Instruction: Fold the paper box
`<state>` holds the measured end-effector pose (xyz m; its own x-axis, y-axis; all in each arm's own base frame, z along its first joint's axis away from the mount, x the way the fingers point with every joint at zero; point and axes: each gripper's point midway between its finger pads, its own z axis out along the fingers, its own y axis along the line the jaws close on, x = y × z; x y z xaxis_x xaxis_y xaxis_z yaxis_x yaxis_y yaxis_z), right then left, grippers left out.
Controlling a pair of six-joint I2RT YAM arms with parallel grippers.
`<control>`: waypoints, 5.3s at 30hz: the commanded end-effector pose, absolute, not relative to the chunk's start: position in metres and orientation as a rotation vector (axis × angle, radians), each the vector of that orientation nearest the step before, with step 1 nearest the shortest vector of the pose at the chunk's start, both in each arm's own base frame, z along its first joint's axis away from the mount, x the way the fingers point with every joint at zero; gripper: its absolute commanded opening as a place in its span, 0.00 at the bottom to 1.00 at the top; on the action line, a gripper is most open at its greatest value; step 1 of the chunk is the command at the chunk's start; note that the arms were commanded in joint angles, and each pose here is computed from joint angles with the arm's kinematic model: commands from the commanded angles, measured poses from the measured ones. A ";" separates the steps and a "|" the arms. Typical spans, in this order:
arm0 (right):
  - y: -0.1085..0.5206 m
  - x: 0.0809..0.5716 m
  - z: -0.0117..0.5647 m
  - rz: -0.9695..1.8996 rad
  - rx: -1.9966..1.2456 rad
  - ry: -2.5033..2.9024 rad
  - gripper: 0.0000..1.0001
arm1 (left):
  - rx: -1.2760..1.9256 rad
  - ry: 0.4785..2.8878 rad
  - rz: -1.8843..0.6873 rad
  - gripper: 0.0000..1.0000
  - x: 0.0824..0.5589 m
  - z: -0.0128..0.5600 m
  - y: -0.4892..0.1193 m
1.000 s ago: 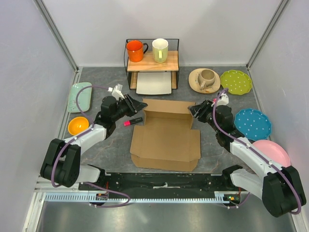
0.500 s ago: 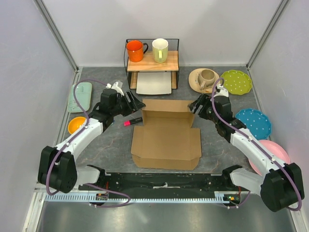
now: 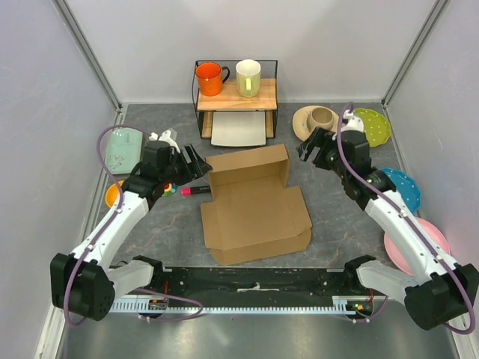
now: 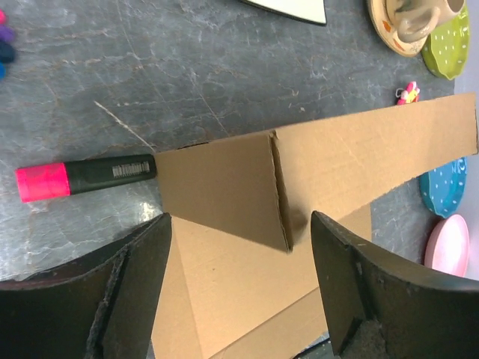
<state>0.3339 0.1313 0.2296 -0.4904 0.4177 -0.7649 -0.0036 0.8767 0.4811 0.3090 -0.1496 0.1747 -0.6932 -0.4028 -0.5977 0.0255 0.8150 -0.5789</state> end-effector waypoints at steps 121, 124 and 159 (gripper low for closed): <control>0.056 0.310 0.236 -0.231 0.209 2.368 0.74 | -0.538 1.967 -0.805 0.88 0.252 0.253 -0.118; 0.062 0.327 0.218 -0.246 0.214 2.375 0.75 | -0.540 1.978 -0.808 0.88 0.250 0.247 -0.119; 0.079 0.298 0.149 0.095 0.369 2.536 0.00 | -0.487 2.054 -0.779 0.87 0.246 0.224 -0.126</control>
